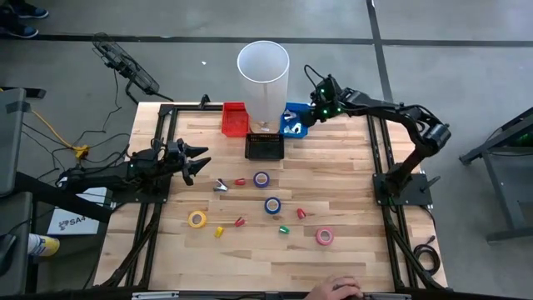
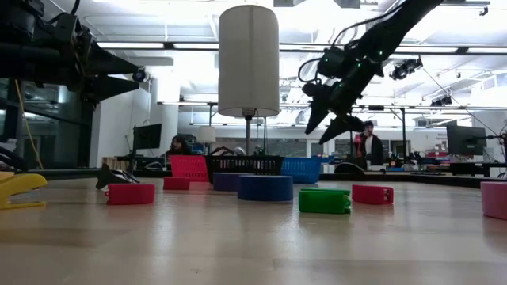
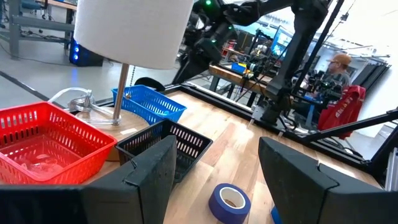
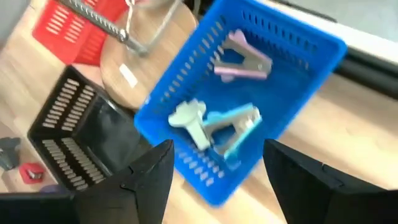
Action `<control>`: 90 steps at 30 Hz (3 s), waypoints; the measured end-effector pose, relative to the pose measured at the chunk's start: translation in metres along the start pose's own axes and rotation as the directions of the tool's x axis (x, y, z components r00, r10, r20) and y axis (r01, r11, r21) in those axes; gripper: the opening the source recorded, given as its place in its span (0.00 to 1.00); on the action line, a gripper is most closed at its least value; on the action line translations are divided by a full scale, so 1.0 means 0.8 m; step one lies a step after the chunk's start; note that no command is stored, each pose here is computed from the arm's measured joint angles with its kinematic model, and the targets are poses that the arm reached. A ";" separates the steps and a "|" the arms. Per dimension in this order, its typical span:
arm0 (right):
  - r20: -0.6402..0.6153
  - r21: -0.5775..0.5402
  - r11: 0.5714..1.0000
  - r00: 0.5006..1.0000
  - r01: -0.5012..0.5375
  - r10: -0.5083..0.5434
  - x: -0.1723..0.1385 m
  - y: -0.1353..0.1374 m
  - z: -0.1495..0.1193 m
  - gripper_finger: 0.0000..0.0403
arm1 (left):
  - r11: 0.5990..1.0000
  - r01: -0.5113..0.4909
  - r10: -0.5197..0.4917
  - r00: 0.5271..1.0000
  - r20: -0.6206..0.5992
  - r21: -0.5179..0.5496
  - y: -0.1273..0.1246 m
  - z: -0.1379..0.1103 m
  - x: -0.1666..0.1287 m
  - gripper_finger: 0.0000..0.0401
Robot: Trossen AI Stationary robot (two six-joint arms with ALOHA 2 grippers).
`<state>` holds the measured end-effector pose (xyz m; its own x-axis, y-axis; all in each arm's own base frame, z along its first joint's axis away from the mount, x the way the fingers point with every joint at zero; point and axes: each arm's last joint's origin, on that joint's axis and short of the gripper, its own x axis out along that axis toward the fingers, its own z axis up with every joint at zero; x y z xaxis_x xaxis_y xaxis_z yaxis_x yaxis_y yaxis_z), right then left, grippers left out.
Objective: Pick and place Stapler, Stapler remover, tape
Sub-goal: Put the red mini stapler into the black bin
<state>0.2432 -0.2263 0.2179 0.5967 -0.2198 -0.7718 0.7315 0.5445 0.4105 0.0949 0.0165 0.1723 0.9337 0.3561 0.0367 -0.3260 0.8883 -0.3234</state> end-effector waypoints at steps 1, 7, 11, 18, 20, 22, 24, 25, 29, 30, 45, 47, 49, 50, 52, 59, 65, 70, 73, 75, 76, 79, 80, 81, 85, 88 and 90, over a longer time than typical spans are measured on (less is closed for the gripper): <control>-0.004 0.010 1.000 1.000 0.006 -0.006 -0.003 0.003 -0.003 0.59 | 1.000 0.000 0.000 1.000 0.000 0.000 0.000 0.000 0.000 0.56; -0.038 0.030 0.999 0.999 0.039 -0.038 -0.016 0.025 -0.026 0.59 | 1.000 0.000 0.000 1.000 0.000 0.000 0.000 0.000 0.000 0.56; -0.104 0.012 0.998 0.993 0.053 -0.052 -0.018 0.040 -0.044 0.59 | 1.000 0.000 0.000 1.000 0.000 0.000 0.000 0.000 0.000 0.56; -0.218 0.032 0.998 0.975 0.050 -0.042 -0.018 0.071 -0.074 0.59 | 1.000 0.000 0.000 1.000 0.000 0.000 0.000 0.000 0.000 0.56; -0.243 0.044 0.998 0.970 0.040 -0.028 -0.017 0.081 -0.082 0.59 | 1.000 -0.001 0.000 1.000 0.000 0.000 0.000 0.000 0.000 0.56; -0.269 0.054 0.998 0.963 0.027 -0.012 -0.016 0.091 -0.090 0.59 | 1.000 0.000 0.000 1.000 0.000 0.000 0.000 0.000 0.000 0.56; -0.290 0.057 0.998 0.957 0.026 -0.008 -0.016 0.100 -0.098 0.59 | 1.000 0.000 0.000 1.000 0.000 0.000 0.000 0.000 0.000 0.56; -0.295 0.057 0.998 0.955 0.023 -0.005 -0.016 0.104 -0.102 0.59 | 1.000 0.000 0.000 1.000 0.000 0.000 0.000 0.000 0.000 0.56; -0.312 0.068 0.997 0.950 0.024 -0.001 -0.016 0.118 -0.113 0.59 | 1.000 0.000 0.000 1.000 0.000 0.000 0.000 0.000 0.000 0.56; -0.313 0.070 0.997 0.950 0.026 -0.003 -0.016 0.121 -0.116 0.59 | 1.000 -0.001 0.001 1.000 0.000 0.000 0.000 0.000 0.000 0.56; -0.333 0.067 0.996 0.942 0.060 -0.034 -0.019 0.158 -0.155 0.59 | 1.000 0.000 0.000 1.000 0.000 0.000 0.000 0.000 0.000 0.56; -0.337 0.056 0.997 0.941 0.053 -0.031 -0.019 0.161 -0.158 0.59 | 1.000 0.000 0.000 1.000 0.000 0.000 0.000 0.000 0.000 0.56; -0.342 0.050 0.998 0.939 0.049 -0.029 -0.020 0.165 -0.162 0.59 | 1.000 0.000 0.000 1.000 0.000 0.000 0.000 0.000 0.000 0.56; -0.344 0.044 0.998 0.939 0.046 -0.028 -0.020 0.167 -0.164 0.59 | 1.000 0.000 0.000 1.000 0.000 0.000 0.000 0.000 0.000 0.56; -0.347 0.016 0.999 0.938 0.032 -0.024 -0.021 0.171 -0.168 0.59 | 1.000 0.000 0.000 1.000 0.000 0.000 0.000 0.000 0.000 0.56; -0.298 -0.035 0.999 0.955 -0.020 0.009 -0.016 0.187 -0.176 0.59 | 1.000 0.000 0.000 1.000 0.000 0.000 0.000 0.000 0.000 0.56; -0.313 -0.016 0.999 0.949 -0.044 0.036 -0.001 0.196 -0.185 0.59 | 1.000 0.000 0.000 1.000 0.000 0.000 0.000 0.000 0.000 0.56; -0.302 -0.039 0.994 0.950 -0.100 0.084 0.004 0.207 -0.190 0.59 | 1.000 -0.001 0.001 1.000 0.000 0.000 0.000 0.000 0.000 0.56; -0.290 -0.081 0.988 0.951 -0.134 0.105 0.003 0.212 -0.192 0.59 | 1.000 -0.001 0.001 1.000 0.000 0.000 0.000 0.000 0.000 0.56; -0.290 -0.095 0.986 0.951 -0.140 0.107 0.003 0.214 -0.194 0.59 | 1.000 0.000 0.000 1.000 0.001 0.000 0.000 0.000 0.000 0.56; -0.291 -0.092 0.986 0.951 -0.139 0.107 0.003 0.215 -0.195 0.59 | 1.000 0.000 0.000 1.000 0.000 0.000 0.000 0.000 0.000 0.56; -0.301 -0.068 0.989 0.948 -0.133 0.107 0.003 0.214 -0.196 0.59 | 1.000 0.000 0.000 1.000 0.000 0.000 0.000 0.000 0.000 0.56; -0.301 -0.060 0.990 0.948 -0.129 0.106 0.003 0.214 -0.196 0.59 | 1.000 -0.001 0.001 1.000 0.000 0.000 0.000 0.000 0.000 0.56; -0.302 -0.053 0.991 0.948 -0.127 0.105 0.003 0.214 -0.196 0.59 | 1.000 -0.001 0.001 1.000 0.000 0.000 0.000 0.000 0.000 0.56; -0.314 -0.037 0.991 0.943 -0.129 0.111 0.002 0.215 -0.198 0.59 | 1.000 0.000 0.000 1.000 0.000 0.000 0.000 0.000 0.000 0.56; -0.344 -0.073 0.990 0.935 -0.119 0.087 0.000 0.215 -0.206 0.59 | 1.000 0.000 0.000 1.000 0.000 0.000 0.000 0.000 0.000 0.56; -0.372 -0.095 0.991 0.927 -0.096 0.054 -0.002 0.213 -0.212 0.59 | 1.000 0.000 0.000 1.000 0.000 0.000 0.000 0.000 0.000 0.56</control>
<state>0.3114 0.0042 0.2066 0.4702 0.1267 -0.8734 0.6358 0.6378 0.4348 0.0949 0.0165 0.1723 0.9336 0.3564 0.0369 -0.3263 0.8883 -0.3233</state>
